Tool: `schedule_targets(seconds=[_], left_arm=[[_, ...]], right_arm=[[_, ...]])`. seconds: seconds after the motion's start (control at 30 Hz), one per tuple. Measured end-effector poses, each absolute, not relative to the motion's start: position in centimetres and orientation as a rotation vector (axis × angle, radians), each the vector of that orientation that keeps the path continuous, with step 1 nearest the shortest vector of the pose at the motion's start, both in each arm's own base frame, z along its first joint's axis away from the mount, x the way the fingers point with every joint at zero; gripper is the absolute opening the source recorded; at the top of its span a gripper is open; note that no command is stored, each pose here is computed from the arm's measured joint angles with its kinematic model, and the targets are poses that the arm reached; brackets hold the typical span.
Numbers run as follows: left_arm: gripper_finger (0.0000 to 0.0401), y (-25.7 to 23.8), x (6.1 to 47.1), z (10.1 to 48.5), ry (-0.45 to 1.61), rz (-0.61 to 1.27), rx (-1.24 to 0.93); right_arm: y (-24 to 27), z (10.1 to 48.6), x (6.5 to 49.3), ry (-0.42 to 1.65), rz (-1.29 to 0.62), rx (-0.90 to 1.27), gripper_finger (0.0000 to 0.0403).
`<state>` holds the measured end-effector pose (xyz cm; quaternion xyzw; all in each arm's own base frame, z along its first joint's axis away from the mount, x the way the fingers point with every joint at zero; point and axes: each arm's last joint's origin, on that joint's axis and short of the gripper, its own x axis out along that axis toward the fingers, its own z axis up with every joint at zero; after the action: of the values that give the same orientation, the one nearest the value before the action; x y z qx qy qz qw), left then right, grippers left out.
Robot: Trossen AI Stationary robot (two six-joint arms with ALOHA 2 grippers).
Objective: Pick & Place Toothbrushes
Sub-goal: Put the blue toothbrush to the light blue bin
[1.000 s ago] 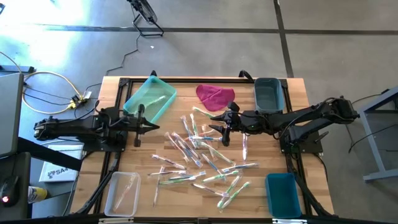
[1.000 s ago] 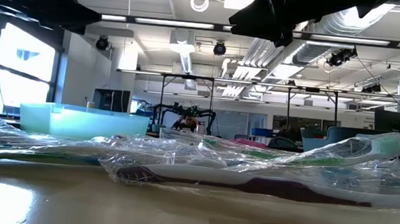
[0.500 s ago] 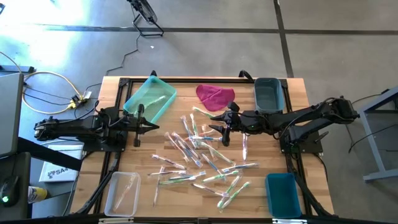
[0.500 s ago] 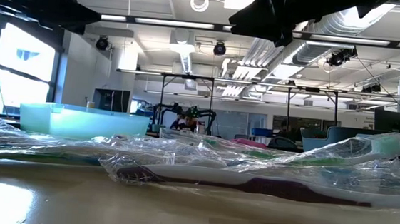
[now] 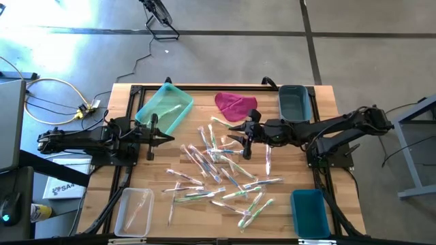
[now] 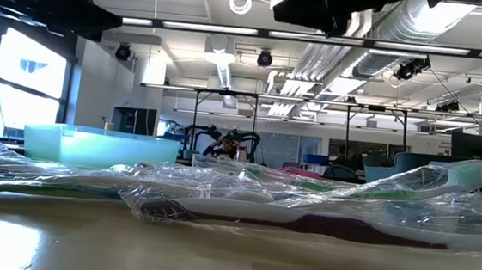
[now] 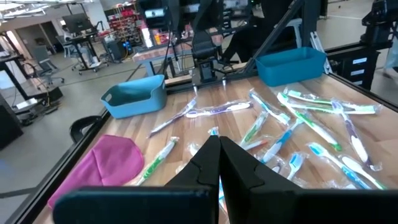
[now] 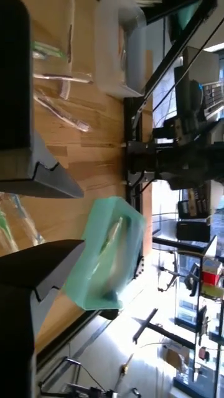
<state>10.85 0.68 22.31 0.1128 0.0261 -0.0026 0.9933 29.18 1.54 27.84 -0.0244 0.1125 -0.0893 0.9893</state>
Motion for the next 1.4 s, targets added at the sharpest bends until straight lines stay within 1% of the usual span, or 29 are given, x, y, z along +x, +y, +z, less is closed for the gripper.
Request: schedule_targets(seconds=[0.17,0.37,0.47,0.7,0.87,1.0,1.2,1.4], left_arm=[[0.0000,0.7,10.9,22.3,0.052,-0.005,0.226],[0.0000,0.7,10.9,22.3,0.052,-0.005,0.226],[0.0000,0.7,10.9,22.3,0.052,-0.005,0.226],[0.0000,0.7,10.9,22.3,0.052,-0.006,0.226],[0.0000,0.7,10.9,22.3,0.052,-0.006,0.226],[0.0000,0.7,10.9,22.3,0.053,-0.006,0.226],[0.0000,0.7,10.8,22.3,0.054,-0.006,0.226],[0.0000,0.7,10.8,22.3,0.054,-0.009,0.225]], right_arm=[[1.9,28.7,29.3,0.274,-0.162,-0.105,0.0103],[1.9,27.7,29.0,0.383,-0.162,-0.101,0.0103],[1.9,26.7,29.2,0.448,-0.171,-0.066,0.0103],[2.1,22.5,30.7,0.632,-0.195,-0.013,0.0103],[2.2,20.2,31.5,0.714,-0.200,-0.021,0.0103],[2.0,19.0,31.7,0.768,-0.210,-0.022,0.0103],[1.3,17.6,31.4,0.866,-0.272,0.055,0.0103],[1.0,17.0,31.3,0.907,-0.293,0.079,0.0103]])
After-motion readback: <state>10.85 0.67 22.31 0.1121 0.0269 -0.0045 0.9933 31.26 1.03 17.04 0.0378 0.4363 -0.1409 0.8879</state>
